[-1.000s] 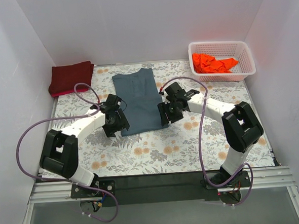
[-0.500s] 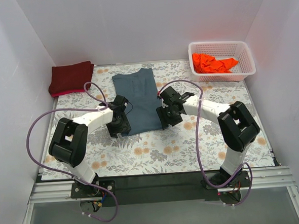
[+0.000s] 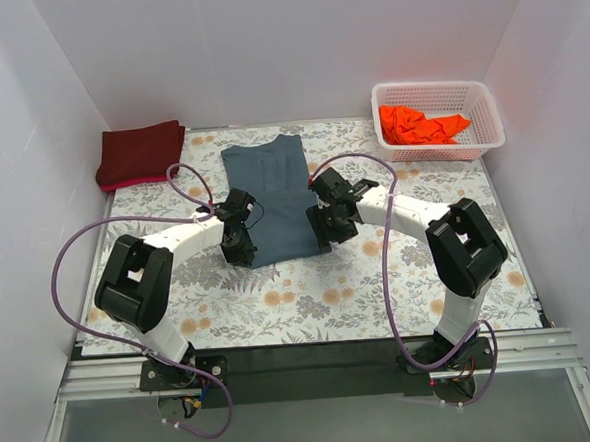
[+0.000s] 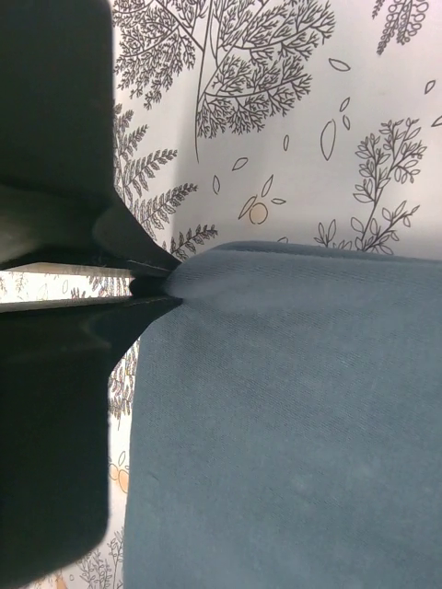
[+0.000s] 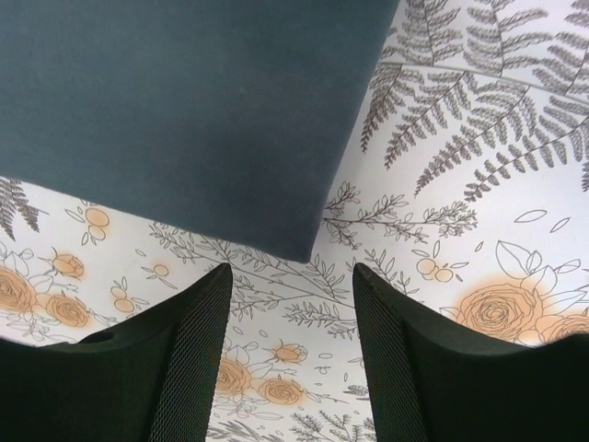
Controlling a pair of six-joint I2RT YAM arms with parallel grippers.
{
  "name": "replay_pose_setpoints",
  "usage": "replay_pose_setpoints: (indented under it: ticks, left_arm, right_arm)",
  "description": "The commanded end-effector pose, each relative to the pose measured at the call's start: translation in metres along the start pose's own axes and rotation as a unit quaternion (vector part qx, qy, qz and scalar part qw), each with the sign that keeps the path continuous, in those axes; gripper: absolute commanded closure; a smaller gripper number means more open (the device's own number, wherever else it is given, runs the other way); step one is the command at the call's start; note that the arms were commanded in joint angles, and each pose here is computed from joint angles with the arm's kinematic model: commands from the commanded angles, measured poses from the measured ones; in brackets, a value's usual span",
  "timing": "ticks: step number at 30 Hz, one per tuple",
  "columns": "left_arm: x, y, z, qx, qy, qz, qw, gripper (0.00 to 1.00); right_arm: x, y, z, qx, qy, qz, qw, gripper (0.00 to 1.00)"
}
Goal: Fold and stack the t-shirts
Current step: Fold the tshirt
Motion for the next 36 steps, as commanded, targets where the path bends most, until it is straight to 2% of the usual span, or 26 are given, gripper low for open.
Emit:
replay_pose_setpoints:
  ticks: [1,8,18,21,27,28,32,36]
  left_arm:
    - [0.03,-0.017,0.031,-0.062,-0.015,0.043,0.997,1.0]
    - [0.033,-0.016,0.033,-0.057,-0.012,0.049,0.997,1.0]
    - [0.038,-0.005,0.033,-0.054,0.0,0.061,0.997,1.0]
    - [0.039,-0.002,0.032,-0.049,0.004,0.064,0.997,1.0]
    - [0.04,-0.001,0.034,-0.056,0.0,0.069,0.996,1.0]
    - [0.04,-0.001,0.034,-0.056,0.0,0.069,0.996,1.0]
    - [0.043,0.008,0.034,-0.051,-0.005,0.081,0.995,1.0]
    - [0.054,0.031,0.043,-0.057,-0.024,0.112,0.992,1.0]
  right_arm:
    - [-0.015,-0.003,0.003,0.011,-0.009,-0.015,1.0,0.39]
    - [-0.012,-0.021,0.002,0.016,-0.015,0.004,1.0,0.46]
    - [0.046,-0.045,-0.024,0.067,-0.015,0.079,0.994,0.54]
    - [0.063,-0.048,-0.028,0.075,-0.012,0.11,0.991,0.6]
    - [0.085,-0.055,-0.036,0.09,-0.005,0.159,0.983,0.88]
    - [0.086,-0.054,-0.037,0.091,-0.002,0.161,0.983,0.97]
    - [0.09,-0.042,-0.037,0.087,0.008,0.171,0.981,0.99]
    - [0.11,-0.016,-0.034,0.054,0.023,0.216,0.975,0.99]
Point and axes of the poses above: each gripper's point midway between its finger pads, its own y axis back along the fingers, its own z axis along the line the jaws close on, x = y × z, the point moved 4 cm from there along y, back along the fingers, and after that the axes turned 1 degree about -y, right-handed, at the moved point
